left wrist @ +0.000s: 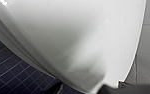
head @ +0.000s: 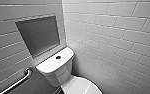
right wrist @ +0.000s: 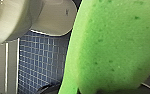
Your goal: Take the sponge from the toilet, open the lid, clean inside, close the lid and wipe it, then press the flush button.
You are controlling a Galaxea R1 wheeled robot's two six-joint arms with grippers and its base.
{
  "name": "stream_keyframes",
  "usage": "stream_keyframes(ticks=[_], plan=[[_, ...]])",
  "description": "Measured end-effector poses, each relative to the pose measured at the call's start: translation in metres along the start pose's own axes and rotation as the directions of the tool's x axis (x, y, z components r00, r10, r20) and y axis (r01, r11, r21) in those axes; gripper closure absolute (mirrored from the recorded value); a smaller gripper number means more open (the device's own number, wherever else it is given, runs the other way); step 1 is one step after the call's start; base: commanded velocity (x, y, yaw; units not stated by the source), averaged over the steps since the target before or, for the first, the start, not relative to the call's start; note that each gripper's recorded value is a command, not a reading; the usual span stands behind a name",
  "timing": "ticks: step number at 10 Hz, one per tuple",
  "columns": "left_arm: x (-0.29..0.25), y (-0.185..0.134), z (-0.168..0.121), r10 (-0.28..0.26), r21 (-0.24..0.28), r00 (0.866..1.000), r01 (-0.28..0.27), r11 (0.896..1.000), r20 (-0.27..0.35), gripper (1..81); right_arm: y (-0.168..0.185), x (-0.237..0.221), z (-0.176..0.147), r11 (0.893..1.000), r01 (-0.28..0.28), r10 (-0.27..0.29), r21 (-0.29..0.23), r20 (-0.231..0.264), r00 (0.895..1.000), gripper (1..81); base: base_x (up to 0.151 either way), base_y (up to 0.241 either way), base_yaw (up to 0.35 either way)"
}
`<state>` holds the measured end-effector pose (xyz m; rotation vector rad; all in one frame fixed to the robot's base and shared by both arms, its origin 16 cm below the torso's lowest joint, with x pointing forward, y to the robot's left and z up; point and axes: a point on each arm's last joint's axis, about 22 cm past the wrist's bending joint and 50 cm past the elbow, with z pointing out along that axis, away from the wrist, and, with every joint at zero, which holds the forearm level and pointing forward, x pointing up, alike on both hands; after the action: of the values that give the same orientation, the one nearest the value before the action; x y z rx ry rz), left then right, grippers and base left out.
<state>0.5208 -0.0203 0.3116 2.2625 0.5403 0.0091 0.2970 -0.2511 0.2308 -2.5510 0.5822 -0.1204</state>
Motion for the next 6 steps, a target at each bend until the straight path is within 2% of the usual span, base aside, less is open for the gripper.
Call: stream_keyframes(ticks=[6], plan=[[-0.011, 0.018, -0.002, 0.020, -0.048, 1.000, -0.019, 0.999, 0.024, 1.0, 0.005, 0.002, 0.001, 1.000, 0.001, -0.001, -0.012, -0.005, 1.000, 81.1, 0.000, 0.000, 0.000]])
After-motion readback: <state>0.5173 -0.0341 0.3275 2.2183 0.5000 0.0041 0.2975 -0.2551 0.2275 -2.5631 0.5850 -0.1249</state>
